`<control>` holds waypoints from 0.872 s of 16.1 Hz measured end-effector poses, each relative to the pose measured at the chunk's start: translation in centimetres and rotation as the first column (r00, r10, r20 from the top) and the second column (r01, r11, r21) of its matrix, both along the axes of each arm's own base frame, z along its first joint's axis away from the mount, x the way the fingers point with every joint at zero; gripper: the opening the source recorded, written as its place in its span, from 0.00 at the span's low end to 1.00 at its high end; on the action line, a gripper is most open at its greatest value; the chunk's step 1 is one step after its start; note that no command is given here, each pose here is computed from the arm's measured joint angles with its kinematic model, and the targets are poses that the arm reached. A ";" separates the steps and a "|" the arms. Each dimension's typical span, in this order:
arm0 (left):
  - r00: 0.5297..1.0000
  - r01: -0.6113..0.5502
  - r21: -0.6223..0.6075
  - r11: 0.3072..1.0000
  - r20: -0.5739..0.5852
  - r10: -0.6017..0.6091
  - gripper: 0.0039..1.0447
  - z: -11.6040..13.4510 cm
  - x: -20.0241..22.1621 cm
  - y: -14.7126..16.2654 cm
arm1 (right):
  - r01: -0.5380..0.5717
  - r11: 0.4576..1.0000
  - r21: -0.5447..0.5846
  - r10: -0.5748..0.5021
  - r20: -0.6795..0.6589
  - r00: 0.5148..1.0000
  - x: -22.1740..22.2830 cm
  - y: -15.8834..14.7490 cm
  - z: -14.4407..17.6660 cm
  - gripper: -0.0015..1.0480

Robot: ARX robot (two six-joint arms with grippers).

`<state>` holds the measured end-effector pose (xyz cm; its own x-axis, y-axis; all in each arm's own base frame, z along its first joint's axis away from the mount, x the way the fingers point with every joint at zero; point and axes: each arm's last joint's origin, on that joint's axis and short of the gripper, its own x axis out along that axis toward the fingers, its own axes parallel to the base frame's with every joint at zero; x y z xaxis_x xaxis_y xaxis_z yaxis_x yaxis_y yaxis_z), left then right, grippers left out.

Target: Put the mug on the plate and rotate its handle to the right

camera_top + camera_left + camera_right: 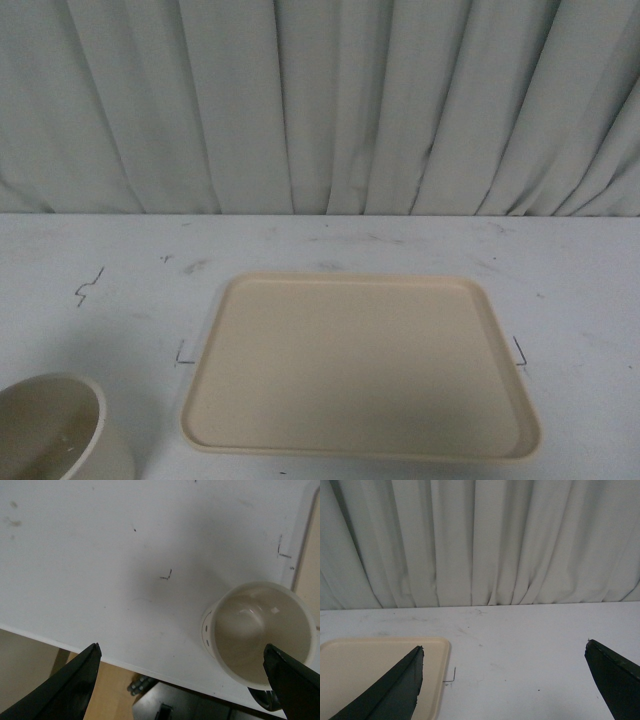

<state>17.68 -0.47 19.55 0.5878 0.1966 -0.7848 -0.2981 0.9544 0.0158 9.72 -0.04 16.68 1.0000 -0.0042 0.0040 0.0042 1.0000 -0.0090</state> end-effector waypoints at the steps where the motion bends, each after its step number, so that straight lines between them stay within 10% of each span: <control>1: 0.999 0.013 -0.025 1.000 -0.029 -0.013 0.94 -0.6 0.6 0.0 | 0.000 1.000 0.000 0.000 0.000 1.000 0.0 0.0 0.0 0.94; 14: 0.977 0.065 -0.048 0.997 -0.201 -0.073 0.94 -6.9 6.1 0.8 | 0.000 1.000 0.000 0.000 0.000 1.000 0.0 0.0 0.0 0.94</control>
